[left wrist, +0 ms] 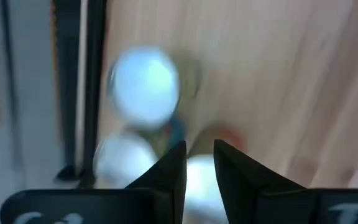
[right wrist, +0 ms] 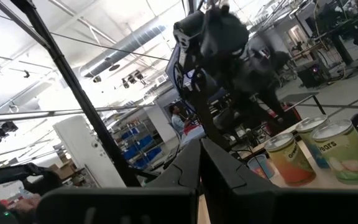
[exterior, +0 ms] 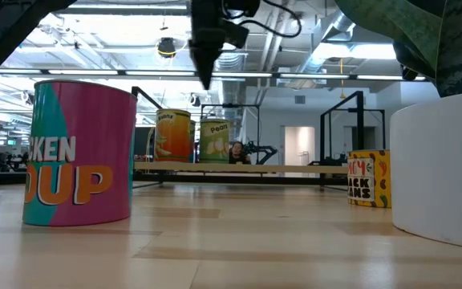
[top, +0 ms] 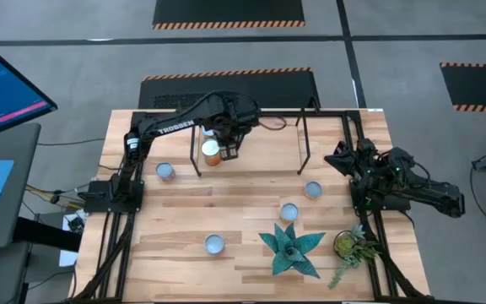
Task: Pick and place cans onto a shelf
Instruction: Put the canned corn on the shelf
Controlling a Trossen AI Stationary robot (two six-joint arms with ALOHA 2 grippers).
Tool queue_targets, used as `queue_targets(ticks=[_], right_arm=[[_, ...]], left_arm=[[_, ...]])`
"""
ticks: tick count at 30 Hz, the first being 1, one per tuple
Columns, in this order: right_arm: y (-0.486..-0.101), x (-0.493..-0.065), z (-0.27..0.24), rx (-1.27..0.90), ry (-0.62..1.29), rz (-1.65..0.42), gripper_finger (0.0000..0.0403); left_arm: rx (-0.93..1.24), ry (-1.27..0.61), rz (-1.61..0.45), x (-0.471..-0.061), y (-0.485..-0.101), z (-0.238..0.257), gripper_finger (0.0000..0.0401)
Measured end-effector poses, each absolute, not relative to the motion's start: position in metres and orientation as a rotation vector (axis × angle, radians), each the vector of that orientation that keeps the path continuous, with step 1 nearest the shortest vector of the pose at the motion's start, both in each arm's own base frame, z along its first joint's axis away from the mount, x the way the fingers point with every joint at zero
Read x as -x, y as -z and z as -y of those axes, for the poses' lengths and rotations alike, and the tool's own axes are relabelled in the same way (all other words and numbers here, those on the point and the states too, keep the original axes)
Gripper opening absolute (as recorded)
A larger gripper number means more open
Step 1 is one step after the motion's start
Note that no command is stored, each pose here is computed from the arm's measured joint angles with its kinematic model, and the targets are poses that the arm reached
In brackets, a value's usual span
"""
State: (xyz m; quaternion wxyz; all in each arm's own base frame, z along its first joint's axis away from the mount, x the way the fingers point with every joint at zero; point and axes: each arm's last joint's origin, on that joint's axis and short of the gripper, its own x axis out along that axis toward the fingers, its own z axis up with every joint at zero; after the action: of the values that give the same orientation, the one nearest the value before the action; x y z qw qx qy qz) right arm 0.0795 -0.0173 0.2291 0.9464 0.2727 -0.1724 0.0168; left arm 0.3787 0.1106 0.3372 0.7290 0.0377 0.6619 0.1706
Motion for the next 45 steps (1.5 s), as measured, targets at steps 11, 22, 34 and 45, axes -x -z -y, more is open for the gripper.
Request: queue_targets(ticks=[11, 22, 34, 45], right_arm=[[-0.229, -0.080, 0.017, -0.589, -0.037, 0.351, 0.0038], [-0.229, -0.079, 0.018, -0.589, -0.036, 0.352, 0.0038], [-0.229, -0.079, 0.018, -0.617, -0.037, 0.354, 0.0038], [-0.224, -0.081, 0.018, -0.633, -0.018, 0.300, 0.0038]], left_arm=[[-0.027, -0.436, -1.462, -0.342, -0.346, -0.096, 0.0071], [0.108, -0.668, -1.334, -0.248, -0.331, -0.068, 0.0071], [0.367, -0.683, -0.947, -0.162, -0.276, -0.040, 0.0071], [0.396, -0.782, -1.118, -0.117, -0.266, -0.033, 0.0071]])
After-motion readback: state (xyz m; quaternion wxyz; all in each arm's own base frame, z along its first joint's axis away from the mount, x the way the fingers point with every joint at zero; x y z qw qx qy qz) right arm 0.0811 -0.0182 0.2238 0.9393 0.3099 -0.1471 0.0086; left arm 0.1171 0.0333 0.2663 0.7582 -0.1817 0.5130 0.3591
